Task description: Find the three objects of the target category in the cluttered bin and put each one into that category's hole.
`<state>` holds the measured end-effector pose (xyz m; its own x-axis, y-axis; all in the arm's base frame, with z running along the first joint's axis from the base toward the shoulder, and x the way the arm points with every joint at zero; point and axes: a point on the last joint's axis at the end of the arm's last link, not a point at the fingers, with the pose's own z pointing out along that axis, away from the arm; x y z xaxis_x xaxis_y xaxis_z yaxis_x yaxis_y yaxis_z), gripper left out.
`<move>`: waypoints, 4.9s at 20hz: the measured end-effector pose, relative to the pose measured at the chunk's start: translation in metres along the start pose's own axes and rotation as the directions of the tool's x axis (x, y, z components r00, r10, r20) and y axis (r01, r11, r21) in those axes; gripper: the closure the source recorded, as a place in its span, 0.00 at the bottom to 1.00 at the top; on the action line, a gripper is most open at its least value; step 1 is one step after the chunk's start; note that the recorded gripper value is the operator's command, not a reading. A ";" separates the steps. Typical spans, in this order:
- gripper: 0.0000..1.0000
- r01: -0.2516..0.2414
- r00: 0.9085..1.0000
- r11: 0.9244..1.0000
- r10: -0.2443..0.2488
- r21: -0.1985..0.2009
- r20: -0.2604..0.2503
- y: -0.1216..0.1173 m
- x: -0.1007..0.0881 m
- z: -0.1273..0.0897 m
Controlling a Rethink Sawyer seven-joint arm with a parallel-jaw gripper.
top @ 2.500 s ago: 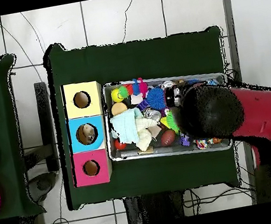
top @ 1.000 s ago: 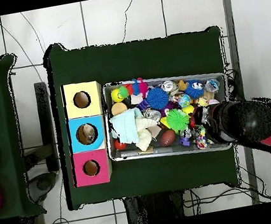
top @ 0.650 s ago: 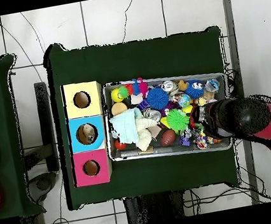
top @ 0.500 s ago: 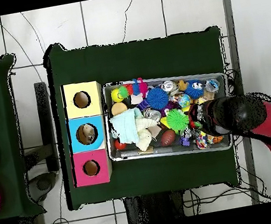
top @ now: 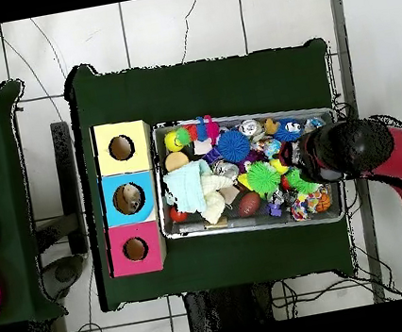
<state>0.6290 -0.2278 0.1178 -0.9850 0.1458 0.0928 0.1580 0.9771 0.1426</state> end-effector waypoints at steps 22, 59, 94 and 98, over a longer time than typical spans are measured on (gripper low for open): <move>0.00 0.246 0.961 0.969 -0.248 0.034 0.122 -0.008 -0.180 0.040; 0.00 0.219 0.973 0.970 -0.225 0.108 0.054 -0.097 -0.139 -0.029; 0.00 0.330 0.940 0.940 -0.335 0.084 0.066 -0.007 -0.123 0.020; 0.00 0.323 0.941 0.943 -0.330 0.085 0.078 -0.010 -0.124 0.033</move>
<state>0.7475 -0.2510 0.0724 -0.9843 -0.1728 -0.0368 -0.1752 0.9813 0.0802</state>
